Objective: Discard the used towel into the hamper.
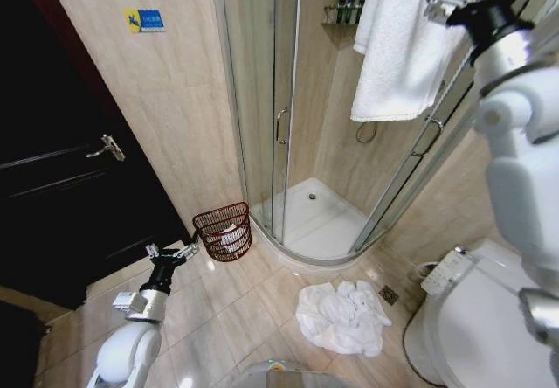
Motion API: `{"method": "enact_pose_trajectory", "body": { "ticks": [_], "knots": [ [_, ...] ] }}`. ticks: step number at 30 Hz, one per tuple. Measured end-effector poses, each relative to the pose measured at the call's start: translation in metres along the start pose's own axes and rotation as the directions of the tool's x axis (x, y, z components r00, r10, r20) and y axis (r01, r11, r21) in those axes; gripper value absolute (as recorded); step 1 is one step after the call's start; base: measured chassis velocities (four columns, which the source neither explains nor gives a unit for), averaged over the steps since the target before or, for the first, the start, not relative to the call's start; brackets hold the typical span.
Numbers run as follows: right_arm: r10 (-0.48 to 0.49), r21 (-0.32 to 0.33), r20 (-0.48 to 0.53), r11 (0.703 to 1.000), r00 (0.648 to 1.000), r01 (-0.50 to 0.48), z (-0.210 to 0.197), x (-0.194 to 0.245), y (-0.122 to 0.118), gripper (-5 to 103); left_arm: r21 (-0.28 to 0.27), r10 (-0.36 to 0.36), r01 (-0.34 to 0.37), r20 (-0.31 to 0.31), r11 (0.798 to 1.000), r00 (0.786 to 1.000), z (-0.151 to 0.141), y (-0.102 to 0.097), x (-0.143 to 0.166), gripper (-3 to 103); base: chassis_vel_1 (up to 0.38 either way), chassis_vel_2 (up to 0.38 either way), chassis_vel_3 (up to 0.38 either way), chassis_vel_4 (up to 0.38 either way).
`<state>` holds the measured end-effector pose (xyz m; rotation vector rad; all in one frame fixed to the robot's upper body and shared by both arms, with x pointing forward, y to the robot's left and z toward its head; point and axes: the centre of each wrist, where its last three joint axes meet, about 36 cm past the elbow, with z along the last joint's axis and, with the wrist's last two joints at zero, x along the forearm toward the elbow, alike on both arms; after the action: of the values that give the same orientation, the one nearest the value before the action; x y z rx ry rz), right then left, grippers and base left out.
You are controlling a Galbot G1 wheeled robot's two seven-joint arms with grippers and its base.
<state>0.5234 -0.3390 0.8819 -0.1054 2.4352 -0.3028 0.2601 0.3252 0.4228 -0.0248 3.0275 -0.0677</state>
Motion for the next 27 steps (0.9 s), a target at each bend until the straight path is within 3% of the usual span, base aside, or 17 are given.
{"method": "enact_pose_trajectory", "body": {
  "ticks": [9, 14, 18, 27],
  "knots": [
    [-0.023, -0.051, 0.055, 0.998, 0.998, 0.026, -0.054, -0.069, 0.027, 100, 0.008, -0.016, 0.016, 0.011, 1.000, 1.000, 0.002, 0.006, 0.004, 100, 0.000, 0.000, 0.000, 0.000],
    [-0.023, -0.046, 0.066, 0.999, 0.998, 0.026, -0.077, -0.088, 0.037, 100, 0.012, -0.021, 0.021, 0.016, 1.000, 1.000, 0.002, 0.011, 0.006, 100, 0.000, 0.000, 0.000, 0.000],
    [0.047, -0.017, 0.034, 0.999, 0.998, -0.046, -0.114, -0.111, 0.049, 100, 0.018, -0.027, 0.027, 0.022, 0.999, 0.999, 0.005, 0.018, 0.009, 100, 0.000, 0.000, 0.000, 0.000],
    [0.175, 0.053, -0.015, 0.983, 0.985, -0.174, -0.135, -0.132, 0.061, 100, 0.022, -0.041, 0.040, 0.032, 0.999, 0.999, 0.010, 0.027, 0.012, 100, 0.000, 0.000, 0.000, 0.000]
  ]
}}
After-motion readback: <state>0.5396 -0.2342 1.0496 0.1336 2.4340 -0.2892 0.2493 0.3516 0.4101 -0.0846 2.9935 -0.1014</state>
